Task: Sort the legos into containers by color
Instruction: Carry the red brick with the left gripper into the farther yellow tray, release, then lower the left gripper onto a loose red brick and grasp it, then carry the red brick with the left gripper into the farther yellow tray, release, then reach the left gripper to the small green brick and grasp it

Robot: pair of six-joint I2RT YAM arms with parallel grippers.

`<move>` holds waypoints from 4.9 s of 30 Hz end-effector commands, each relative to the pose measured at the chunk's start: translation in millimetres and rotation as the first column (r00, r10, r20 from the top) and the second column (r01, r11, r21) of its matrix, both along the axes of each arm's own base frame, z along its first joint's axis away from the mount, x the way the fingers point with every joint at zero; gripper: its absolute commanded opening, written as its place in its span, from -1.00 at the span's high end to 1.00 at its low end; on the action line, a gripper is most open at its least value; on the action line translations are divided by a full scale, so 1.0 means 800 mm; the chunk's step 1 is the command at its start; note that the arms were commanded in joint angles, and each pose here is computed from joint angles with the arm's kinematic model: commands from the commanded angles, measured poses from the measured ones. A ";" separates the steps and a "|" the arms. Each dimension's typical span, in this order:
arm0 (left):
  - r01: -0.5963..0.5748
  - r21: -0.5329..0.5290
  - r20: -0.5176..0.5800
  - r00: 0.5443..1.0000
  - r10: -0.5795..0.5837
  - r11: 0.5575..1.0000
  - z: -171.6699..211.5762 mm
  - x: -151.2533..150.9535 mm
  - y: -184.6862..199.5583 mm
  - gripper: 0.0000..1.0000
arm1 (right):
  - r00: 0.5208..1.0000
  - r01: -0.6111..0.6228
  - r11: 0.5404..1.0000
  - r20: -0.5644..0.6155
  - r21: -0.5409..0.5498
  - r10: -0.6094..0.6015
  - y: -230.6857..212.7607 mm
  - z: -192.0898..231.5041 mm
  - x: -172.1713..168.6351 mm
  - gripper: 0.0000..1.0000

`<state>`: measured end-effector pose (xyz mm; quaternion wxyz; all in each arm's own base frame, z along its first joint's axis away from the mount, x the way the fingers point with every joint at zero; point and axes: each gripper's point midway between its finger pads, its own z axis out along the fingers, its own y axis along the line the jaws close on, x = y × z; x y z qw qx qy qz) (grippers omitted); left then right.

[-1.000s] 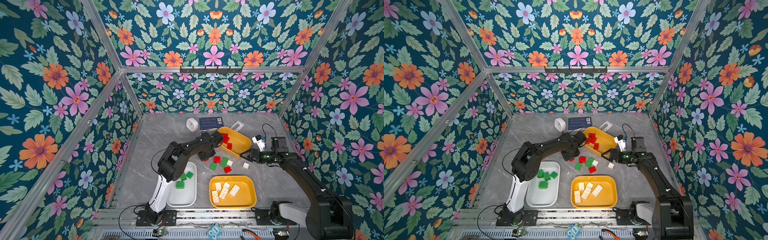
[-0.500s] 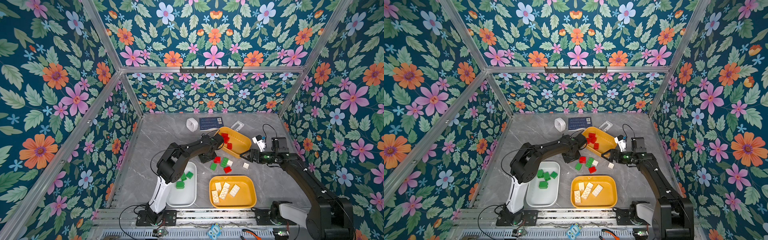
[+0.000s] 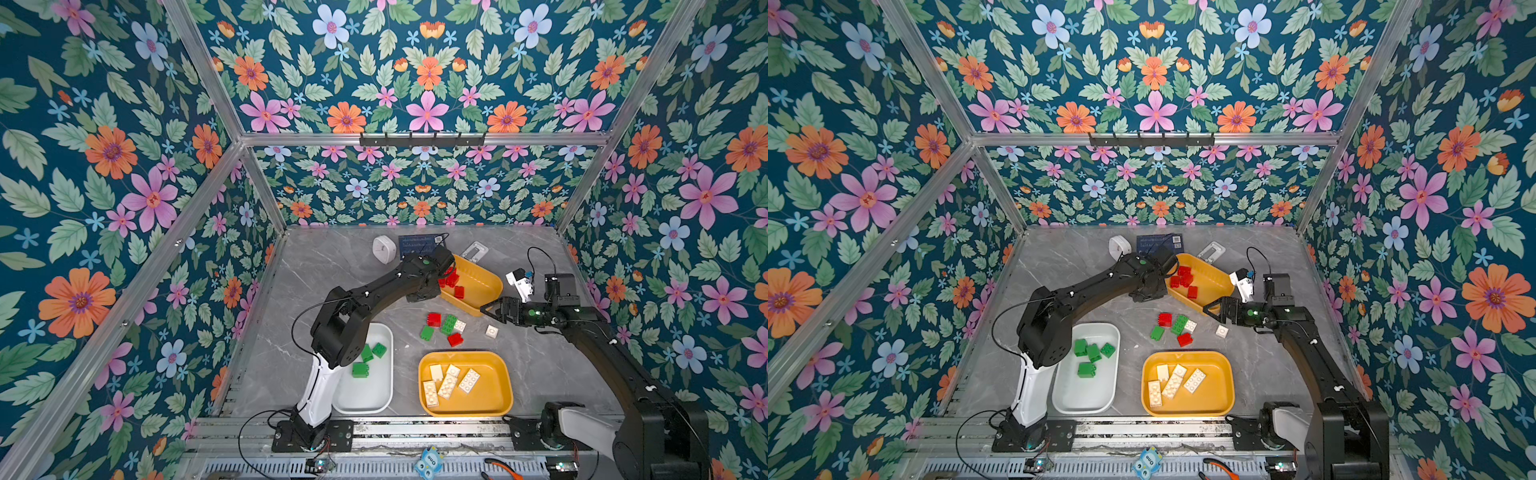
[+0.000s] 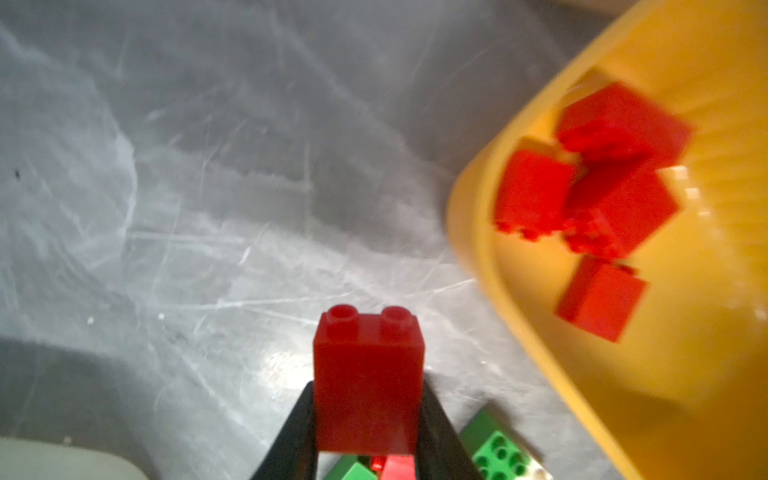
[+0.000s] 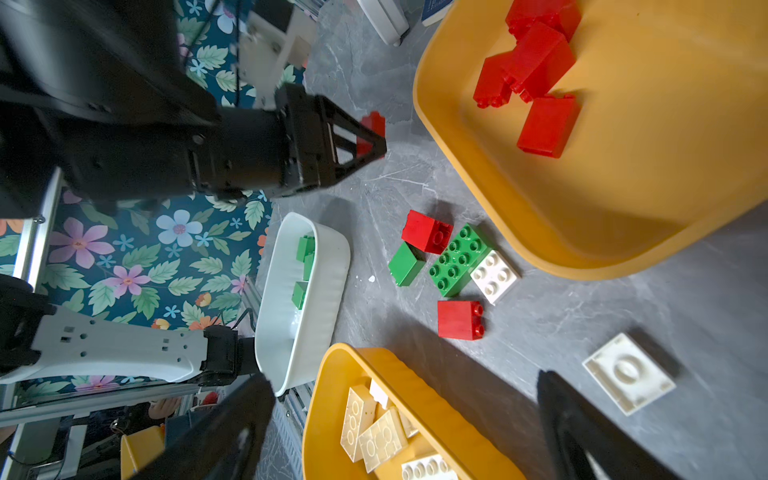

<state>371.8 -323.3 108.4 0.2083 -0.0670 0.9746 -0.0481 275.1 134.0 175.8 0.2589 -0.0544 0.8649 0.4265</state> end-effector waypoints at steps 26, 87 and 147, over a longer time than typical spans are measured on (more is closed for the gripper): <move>0.591 -0.159 0.305 0.791 -0.530 0.791 0.041 0.067 -0.177 -0.31 | 0.999 0.024 0.999 0.044 -0.038 -0.023 -0.007 0.015 -0.004 -0.98; 0.990 0.139 -0.052 -0.005 -0.999 -0.012 -0.069 -0.086 -0.048 0.54 | 1.000 0.005 0.998 0.007 -0.060 -0.005 -0.007 0.003 -0.011 -0.98; 0.593 0.008 0.032 0.805 -0.593 0.805 0.011 -0.091 -0.026 -0.34 | 1.000 -0.016 1.000 0.012 -0.006 0.017 0.001 0.010 -0.003 -0.98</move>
